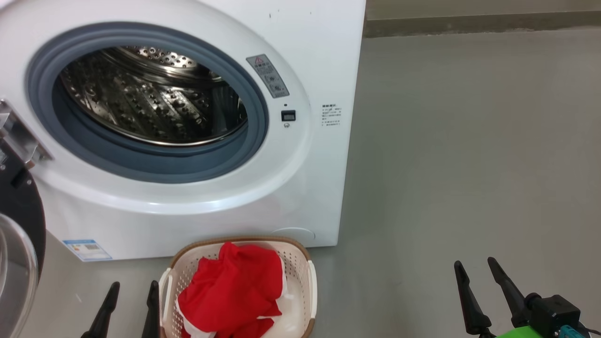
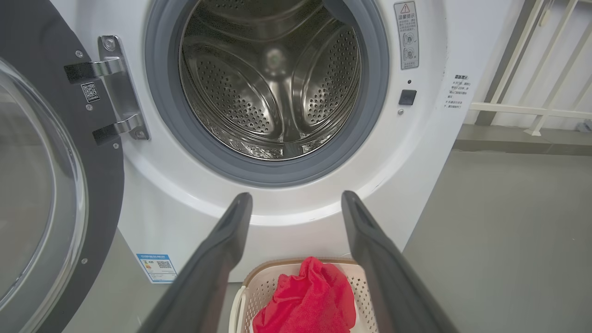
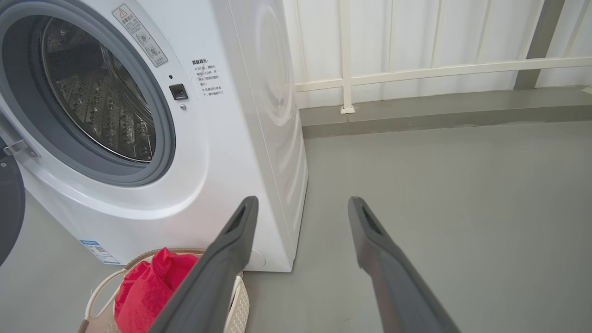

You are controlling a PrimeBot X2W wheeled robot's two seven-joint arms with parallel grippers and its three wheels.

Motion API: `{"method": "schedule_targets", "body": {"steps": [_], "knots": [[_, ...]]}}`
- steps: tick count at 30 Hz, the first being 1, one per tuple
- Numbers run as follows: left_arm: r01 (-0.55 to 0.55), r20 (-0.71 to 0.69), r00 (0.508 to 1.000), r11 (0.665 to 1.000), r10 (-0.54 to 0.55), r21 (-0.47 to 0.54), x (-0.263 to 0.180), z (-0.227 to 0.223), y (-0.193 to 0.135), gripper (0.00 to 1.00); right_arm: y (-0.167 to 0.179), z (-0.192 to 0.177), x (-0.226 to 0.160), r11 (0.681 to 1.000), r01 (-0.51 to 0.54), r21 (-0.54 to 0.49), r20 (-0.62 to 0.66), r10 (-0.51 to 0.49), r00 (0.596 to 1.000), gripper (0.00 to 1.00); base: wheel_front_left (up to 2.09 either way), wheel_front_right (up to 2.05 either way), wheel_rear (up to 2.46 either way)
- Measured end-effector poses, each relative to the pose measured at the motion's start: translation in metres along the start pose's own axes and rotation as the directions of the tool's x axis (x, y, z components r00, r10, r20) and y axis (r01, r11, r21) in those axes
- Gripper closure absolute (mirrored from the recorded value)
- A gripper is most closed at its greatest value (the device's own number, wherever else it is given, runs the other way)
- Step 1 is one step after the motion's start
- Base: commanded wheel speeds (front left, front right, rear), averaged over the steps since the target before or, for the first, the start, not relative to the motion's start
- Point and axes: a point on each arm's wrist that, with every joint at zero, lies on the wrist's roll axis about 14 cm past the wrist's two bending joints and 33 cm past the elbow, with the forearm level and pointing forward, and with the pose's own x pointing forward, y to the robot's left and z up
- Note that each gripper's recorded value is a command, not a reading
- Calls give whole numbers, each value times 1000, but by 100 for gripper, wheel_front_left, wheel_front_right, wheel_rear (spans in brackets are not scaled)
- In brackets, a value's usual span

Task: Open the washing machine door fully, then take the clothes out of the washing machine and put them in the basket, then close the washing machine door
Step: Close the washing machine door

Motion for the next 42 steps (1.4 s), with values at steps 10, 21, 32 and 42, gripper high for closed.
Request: {"method": "schedule_targets", "body": {"steps": [10, 21, 32, 42], "knots": [[-8, 2, 1000, 1000, 8, -1, 0, 0, 2, 0, 1, -2, 1, 1000, -3, 0, -6, 3, 1000, 0, -115, 115, 0], [-13, 2, 1000, 1000, 13, -2, -1, 0, 3, 0, 2, -2, 2, 1000, -6, 0, -7, 6, 1000, 0, -38, 38, 0], [-43, -10, 999, 999, 43, -20, -6, -4, 10, 0, 9, -4, 6, 1000, -30, -3, -15, 30, 999, 0, 0, 0, 0], [-149, -26, 989, 988, 148, -49, -28, -10, 38, 0, 47, -18, 17, 987, -160, -19, -66, 159, 985, 0, 0, 0, 0]]}}
